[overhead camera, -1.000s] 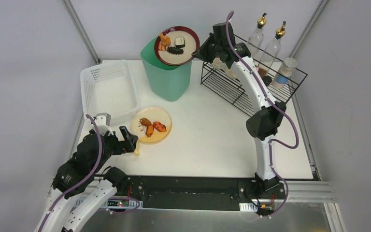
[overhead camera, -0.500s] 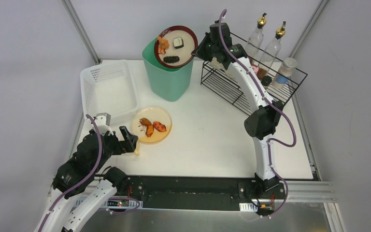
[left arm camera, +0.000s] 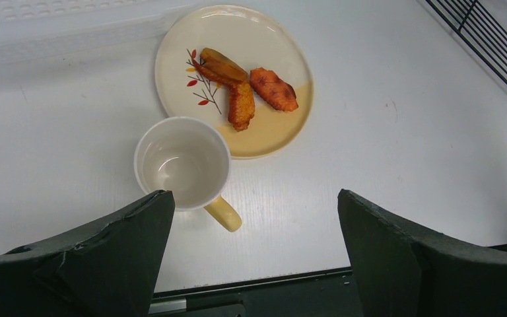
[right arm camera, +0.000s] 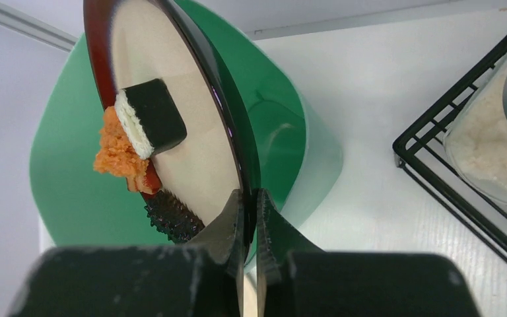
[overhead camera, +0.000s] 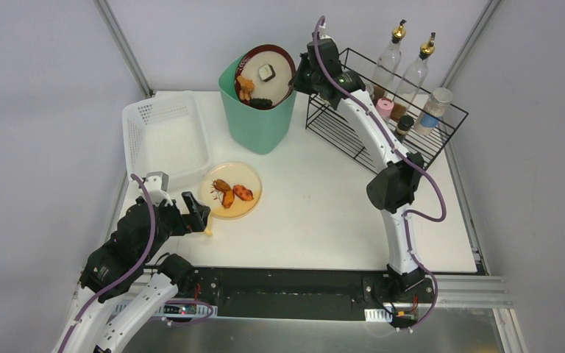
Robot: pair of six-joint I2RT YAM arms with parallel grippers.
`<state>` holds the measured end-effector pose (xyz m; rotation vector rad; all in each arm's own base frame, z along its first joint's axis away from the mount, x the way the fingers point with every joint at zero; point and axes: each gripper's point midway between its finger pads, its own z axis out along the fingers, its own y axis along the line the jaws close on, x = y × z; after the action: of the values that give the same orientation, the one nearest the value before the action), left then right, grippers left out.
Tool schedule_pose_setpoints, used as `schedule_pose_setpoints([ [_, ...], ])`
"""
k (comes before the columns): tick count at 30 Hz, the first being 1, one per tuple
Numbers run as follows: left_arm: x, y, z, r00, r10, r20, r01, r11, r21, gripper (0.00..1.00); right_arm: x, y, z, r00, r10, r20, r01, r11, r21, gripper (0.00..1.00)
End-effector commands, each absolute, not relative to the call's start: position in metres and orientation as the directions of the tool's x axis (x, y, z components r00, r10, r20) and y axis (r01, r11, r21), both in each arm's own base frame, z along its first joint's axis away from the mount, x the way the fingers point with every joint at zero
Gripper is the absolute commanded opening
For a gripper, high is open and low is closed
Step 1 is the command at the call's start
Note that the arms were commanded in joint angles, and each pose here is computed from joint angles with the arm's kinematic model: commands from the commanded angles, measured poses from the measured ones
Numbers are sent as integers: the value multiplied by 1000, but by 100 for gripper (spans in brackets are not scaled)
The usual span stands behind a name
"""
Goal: Clear the kitchen counter
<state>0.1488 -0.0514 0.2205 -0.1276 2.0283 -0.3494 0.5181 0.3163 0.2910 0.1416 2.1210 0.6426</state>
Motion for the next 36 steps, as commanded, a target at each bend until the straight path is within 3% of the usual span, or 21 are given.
schedule_pose_setpoints([
  [1,154,-48,223,-437,-249,-864,40,955,-295,100,525,326,423,-281,420,-863,-335,799,499,0],
  [15,154,-47,223,-437,-249,-864,35,955,-293,100,525,328,446,-76,284,-956,-346,892,293,0],
  [23,154,-46,223,-433,-253,-865,31,955,-295,100,523,335,463,102,119,-988,-340,937,78,0],
  [36,154,-45,223,-433,-252,-865,26,956,-292,100,504,359,488,367,-184,-912,-236,930,-283,0],
])
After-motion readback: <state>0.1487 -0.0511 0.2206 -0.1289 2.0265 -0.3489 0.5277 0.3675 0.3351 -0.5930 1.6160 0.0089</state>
